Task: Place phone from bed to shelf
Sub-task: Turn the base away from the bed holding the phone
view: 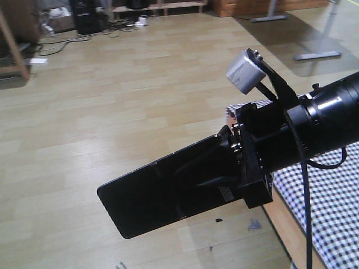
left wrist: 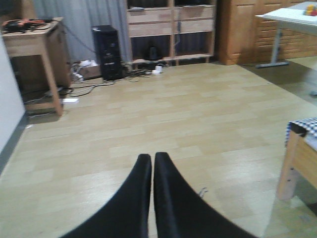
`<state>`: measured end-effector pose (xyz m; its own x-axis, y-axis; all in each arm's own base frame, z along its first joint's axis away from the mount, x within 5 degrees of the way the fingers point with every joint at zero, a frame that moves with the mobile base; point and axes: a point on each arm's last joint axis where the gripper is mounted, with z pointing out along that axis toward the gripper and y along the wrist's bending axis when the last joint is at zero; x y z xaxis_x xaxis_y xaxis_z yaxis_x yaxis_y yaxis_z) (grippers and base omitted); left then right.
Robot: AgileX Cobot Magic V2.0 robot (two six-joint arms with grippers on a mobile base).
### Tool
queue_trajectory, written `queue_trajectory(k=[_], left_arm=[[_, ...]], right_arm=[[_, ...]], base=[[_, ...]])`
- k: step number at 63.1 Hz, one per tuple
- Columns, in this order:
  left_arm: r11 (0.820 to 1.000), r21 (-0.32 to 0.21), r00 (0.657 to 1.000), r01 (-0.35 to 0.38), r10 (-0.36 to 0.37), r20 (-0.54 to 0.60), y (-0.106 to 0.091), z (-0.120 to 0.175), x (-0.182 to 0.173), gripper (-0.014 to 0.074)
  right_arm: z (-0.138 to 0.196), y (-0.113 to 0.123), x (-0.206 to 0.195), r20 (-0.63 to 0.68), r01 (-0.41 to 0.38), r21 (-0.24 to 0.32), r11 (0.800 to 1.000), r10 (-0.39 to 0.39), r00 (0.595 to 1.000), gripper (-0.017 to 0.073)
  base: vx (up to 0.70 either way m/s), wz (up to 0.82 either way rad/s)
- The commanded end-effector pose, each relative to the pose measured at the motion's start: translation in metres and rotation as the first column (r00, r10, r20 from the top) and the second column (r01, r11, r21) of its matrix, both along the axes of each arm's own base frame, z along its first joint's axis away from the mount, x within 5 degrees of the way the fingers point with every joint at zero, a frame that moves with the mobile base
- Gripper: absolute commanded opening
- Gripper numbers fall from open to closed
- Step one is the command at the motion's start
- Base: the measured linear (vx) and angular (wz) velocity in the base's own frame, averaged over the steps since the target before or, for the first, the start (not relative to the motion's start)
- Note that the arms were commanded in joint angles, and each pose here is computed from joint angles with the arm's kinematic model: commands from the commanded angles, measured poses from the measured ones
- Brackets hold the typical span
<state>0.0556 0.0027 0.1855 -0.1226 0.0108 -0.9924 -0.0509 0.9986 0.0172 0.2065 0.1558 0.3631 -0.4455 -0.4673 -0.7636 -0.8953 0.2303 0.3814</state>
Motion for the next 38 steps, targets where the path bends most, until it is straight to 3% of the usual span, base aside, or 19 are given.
queue_trajectory(k=[1,20,38], left_arm=[[1.000,-0.005,0.997,-0.003,0.003,0.071,0.0002,0.0044,0.0002,0.0001],[1.000,-0.005,0.997,-0.003,0.003,0.071,0.0002,0.0044,0.0002,0.0001],[1.000,-0.005,0.997,-0.003,0.003,0.071,0.0002,0.0044,0.0002,0.0001]], right_arm=[[0.0200,0.0005,-0.0129,0.007,-0.052,0.083,0.995,0.051,0.999,-0.0002],[0.0200,0.0005,-0.0129,0.007,-0.052,0.083,0.995,0.051,0.999,-0.0002],[0.0200,0.0005,-0.0129,0.006,-0.051,0.083,0.995,0.051,0.999,-0.0002]], base=[[-0.12,0.48],[-0.10,0.39],[-0.04,0.17]])
